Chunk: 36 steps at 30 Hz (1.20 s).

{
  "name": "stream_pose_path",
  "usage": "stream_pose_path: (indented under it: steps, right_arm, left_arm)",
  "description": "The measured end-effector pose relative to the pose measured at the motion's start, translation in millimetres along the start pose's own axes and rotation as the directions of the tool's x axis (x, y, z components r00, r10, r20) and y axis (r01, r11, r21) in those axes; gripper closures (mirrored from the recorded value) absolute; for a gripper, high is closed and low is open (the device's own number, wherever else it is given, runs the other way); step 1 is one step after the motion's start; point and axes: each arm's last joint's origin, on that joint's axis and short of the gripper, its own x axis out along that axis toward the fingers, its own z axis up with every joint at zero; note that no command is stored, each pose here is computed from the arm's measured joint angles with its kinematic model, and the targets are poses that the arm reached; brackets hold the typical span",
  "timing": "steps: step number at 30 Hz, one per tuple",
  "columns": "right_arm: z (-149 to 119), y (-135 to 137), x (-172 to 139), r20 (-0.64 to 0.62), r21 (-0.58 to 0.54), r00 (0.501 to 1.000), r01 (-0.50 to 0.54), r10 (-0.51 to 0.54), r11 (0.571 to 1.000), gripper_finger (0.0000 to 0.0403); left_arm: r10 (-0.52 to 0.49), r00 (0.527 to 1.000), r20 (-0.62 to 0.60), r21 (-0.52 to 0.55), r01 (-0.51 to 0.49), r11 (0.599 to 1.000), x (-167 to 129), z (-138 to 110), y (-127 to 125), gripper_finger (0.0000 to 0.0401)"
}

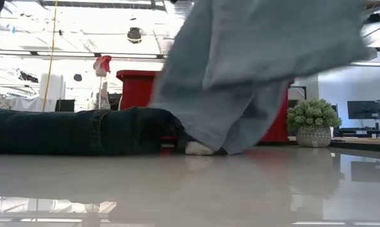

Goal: Fold Laundry from Bin
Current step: Fold the light blue pants

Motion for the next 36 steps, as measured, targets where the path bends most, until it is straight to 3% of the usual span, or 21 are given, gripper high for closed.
stream_pose_path:
  steps: [2,6,10,12,18,25,31,33,36]
  right_arm:
    - [-2.5,1.9,-9.3,0.019,0.007,0.999,-0.051,0.050,0.999,0.0360]
    - [-9.0,9.7,-20.1,0.034,0.020,0.992,-0.122,0.121,0.992,0.0360]
    - [-15.5,19.6,-26.0,0.023,0.001,0.976,-0.216,0.216,0.976,0.0360]
    - [-19.2,23.6,-29.5,0.030,-0.011,0.976,-0.217,0.217,0.976,0.0360]
    - [-17.3,37.1,-31.8,0.062,-0.217,0.965,-0.236,0.255,0.947,0.0360]
    - [-4.7,66.0,-9.4,0.013,-0.425,0.916,-0.357,0.400,0.832,0.0360]
    - [-12.6,106.6,-7.0,-0.043,-0.623,0.836,-0.450,0.547,0.640,0.0360]
    - [-23.1,111.3,-14.3,-0.012,-0.634,0.857,-0.405,0.515,0.659,0.0360]
    - [-38.0,104.1,-19.6,0.053,-0.589,0.930,-0.266,0.364,0.763,0.0360]
  left_arm:
    - [-0.071,0.995,0.068,0.032,0.069,0.997,-6.0,9.8,-4.4,0.0234]
    - [-0.114,0.982,0.151,0.036,0.110,0.993,-10.0,20.8,-6.6,0.0234]
    - [-0.258,0.949,0.183,0.025,0.257,0.966,-6.5,23.3,-7.2,0.0234]
    - [-0.270,0.946,0.182,0.021,0.271,0.962,-4.7,22.4,-7.1,0.0234]
    - [-0.275,0.946,0.173,0.015,0.277,0.961,-4.8,20.8,-5.3,0.0234]
    - [-0.248,0.955,0.160,-0.019,0.255,0.967,-10.6,17.1,1.5,0.0234]
    - [-0.198,0.964,0.177,-0.049,0.210,0.977,-23.3,16.7,10.2,0.0234]
    - [-0.184,0.967,0.179,-0.059,0.197,0.979,-25.8,15.9,14.0,0.0234]
    - [-0.163,0.969,0.187,-0.062,0.177,0.982,-29.9,15.6,18.9,0.0234]
